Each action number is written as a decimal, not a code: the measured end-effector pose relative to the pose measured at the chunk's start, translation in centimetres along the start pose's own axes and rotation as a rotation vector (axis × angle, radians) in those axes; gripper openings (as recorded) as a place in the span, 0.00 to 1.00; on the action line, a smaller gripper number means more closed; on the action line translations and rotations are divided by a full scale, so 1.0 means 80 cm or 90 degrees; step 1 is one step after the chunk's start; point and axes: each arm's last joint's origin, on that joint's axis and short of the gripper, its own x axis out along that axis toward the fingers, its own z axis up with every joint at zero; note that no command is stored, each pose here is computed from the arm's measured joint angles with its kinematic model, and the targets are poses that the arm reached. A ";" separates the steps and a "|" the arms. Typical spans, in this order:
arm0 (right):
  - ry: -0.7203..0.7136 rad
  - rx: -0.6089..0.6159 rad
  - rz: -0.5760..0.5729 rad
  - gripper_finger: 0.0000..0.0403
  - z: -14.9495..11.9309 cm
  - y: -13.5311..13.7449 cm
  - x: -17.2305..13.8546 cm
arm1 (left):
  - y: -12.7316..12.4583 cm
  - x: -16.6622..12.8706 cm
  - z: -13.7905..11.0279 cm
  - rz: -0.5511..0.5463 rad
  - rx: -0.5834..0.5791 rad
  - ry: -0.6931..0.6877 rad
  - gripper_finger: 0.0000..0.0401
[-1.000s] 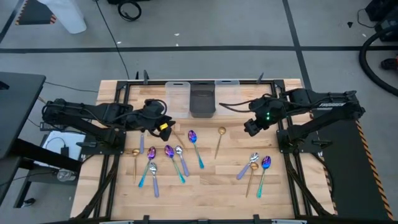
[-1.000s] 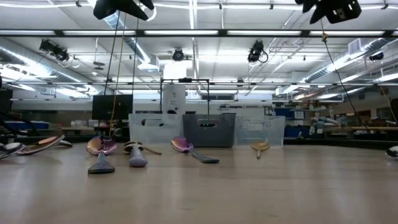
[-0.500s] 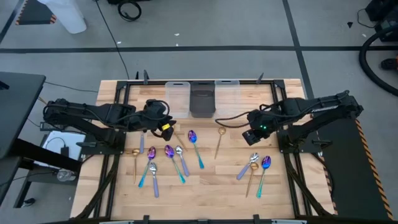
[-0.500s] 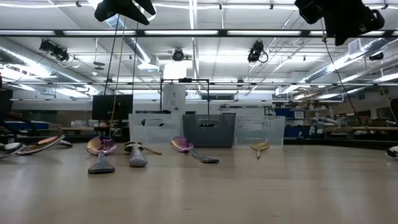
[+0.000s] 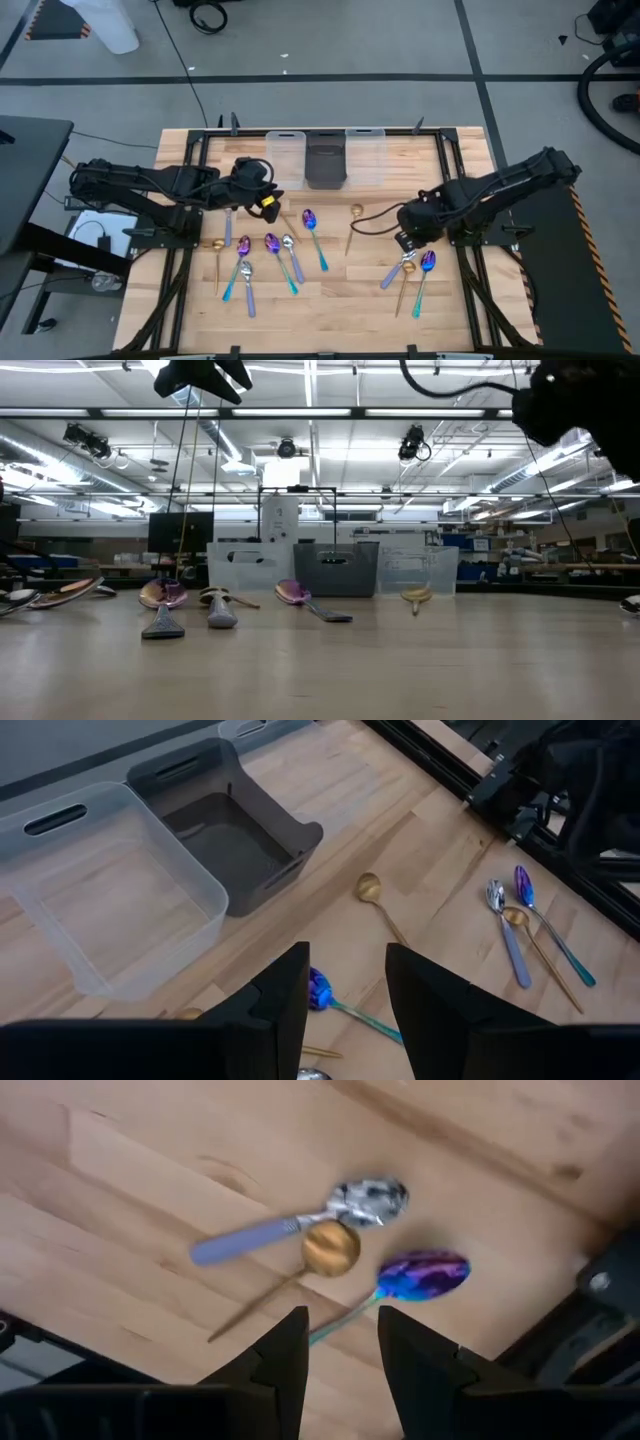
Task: Sort silverware by color (type)
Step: Put the right blue spoon into the right transparent bin
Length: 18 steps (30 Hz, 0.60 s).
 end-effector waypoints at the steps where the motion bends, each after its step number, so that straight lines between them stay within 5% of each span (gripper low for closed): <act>1: 0.008 0.009 0.000 0.33 -0.001 -0.001 0.004 | 0.000 0.000 0.000 0.000 0.000 0.000 0.35; 9: 0.016 0.068 -0.014 0.35 -0.023 -0.005 0.030 | 0.009 0.005 0.006 0.023 -0.007 -0.003 0.35; 18: -0.021 0.153 -0.026 0.48 -0.057 -0.014 0.052 | 0.020 0.011 0.016 0.048 0.018 -0.011 0.35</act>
